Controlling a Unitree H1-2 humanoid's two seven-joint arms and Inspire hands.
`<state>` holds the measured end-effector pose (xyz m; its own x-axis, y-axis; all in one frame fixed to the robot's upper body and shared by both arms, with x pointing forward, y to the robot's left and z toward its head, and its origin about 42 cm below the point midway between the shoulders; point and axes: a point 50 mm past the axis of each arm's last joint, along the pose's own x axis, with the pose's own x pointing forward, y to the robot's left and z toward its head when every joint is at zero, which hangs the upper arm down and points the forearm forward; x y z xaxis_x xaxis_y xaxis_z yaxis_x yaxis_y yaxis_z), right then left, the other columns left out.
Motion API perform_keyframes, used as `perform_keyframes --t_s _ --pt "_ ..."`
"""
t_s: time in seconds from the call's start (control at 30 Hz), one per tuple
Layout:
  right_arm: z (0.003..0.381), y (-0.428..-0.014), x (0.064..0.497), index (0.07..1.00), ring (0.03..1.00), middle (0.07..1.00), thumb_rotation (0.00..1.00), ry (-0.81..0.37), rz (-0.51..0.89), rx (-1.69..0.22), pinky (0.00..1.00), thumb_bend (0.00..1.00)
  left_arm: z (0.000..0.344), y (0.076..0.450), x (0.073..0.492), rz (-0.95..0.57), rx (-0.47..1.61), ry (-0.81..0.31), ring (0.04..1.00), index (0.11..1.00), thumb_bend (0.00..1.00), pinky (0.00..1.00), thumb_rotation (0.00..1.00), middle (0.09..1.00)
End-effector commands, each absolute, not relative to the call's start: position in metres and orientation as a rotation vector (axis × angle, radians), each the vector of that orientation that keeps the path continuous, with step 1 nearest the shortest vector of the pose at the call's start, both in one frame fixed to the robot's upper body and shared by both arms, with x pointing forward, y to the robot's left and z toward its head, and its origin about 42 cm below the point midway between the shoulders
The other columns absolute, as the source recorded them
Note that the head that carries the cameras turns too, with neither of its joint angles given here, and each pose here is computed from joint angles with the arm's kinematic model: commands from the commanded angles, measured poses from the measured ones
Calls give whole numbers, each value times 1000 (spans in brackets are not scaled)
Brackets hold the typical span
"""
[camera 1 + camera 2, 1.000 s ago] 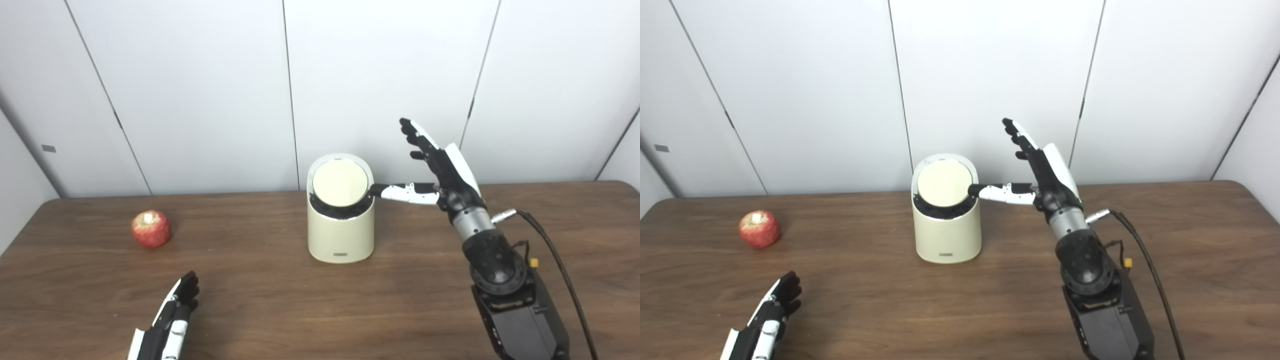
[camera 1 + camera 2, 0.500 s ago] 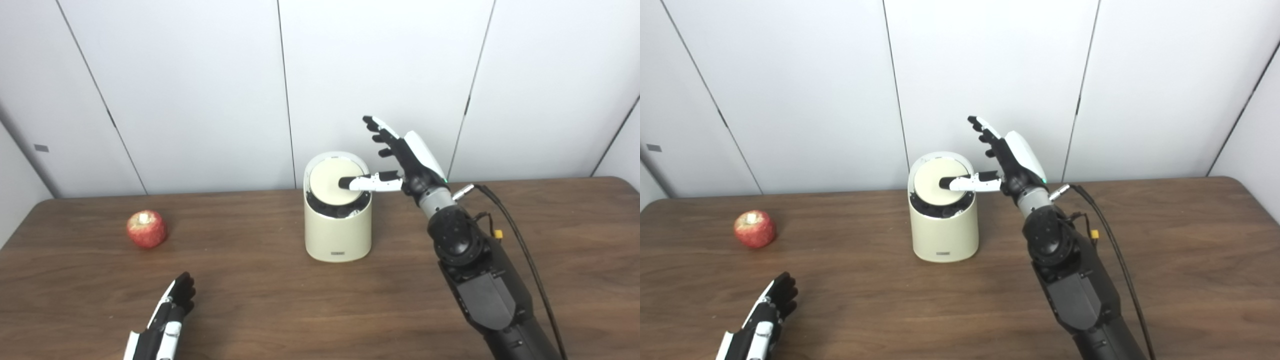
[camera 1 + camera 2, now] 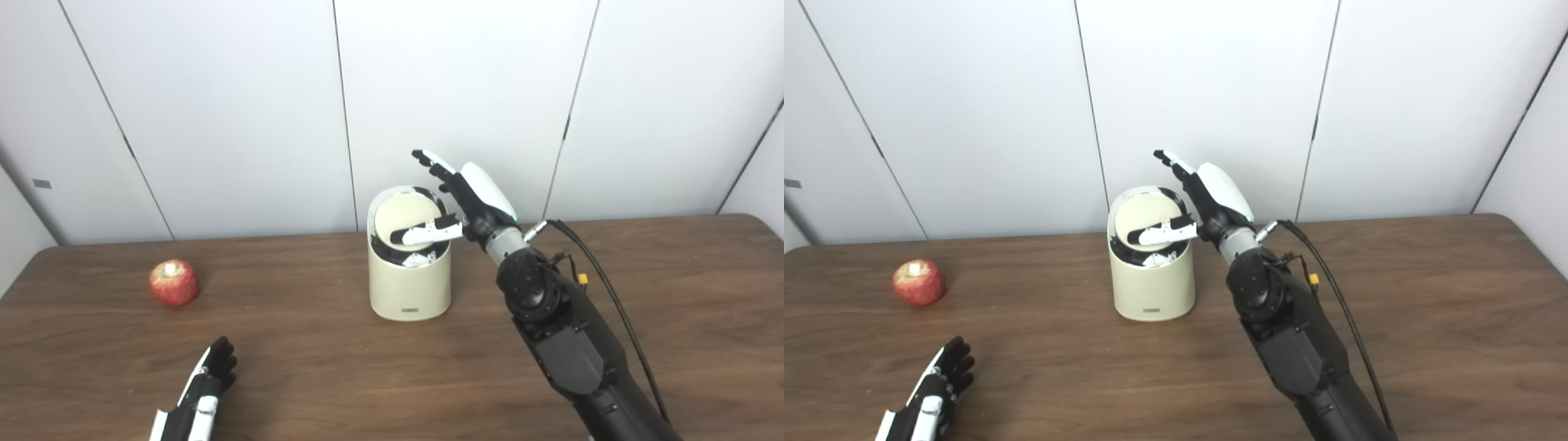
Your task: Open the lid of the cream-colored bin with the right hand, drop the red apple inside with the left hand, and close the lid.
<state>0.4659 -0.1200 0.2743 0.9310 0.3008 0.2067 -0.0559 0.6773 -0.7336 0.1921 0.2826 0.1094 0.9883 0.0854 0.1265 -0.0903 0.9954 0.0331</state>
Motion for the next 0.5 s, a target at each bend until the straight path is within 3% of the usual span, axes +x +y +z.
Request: perform_keyframes --t_s 0.0,0.2,0.47 --pt "296 -117 469 905 898 913 330 -422 185 -814 812 902 93 281 151 104 23 -27 949 973 485 953 866 956" --pt "295 -122 471 905 908 919 307 -420 159 -803 837 881 95 281 151 102 18 -30 951 974 462 953 874 960" --pt "296 -131 472 895 902 914 355 -442 140 -792 833 846 96 279 150 100 17 -32 948 969 481 953 859 953"
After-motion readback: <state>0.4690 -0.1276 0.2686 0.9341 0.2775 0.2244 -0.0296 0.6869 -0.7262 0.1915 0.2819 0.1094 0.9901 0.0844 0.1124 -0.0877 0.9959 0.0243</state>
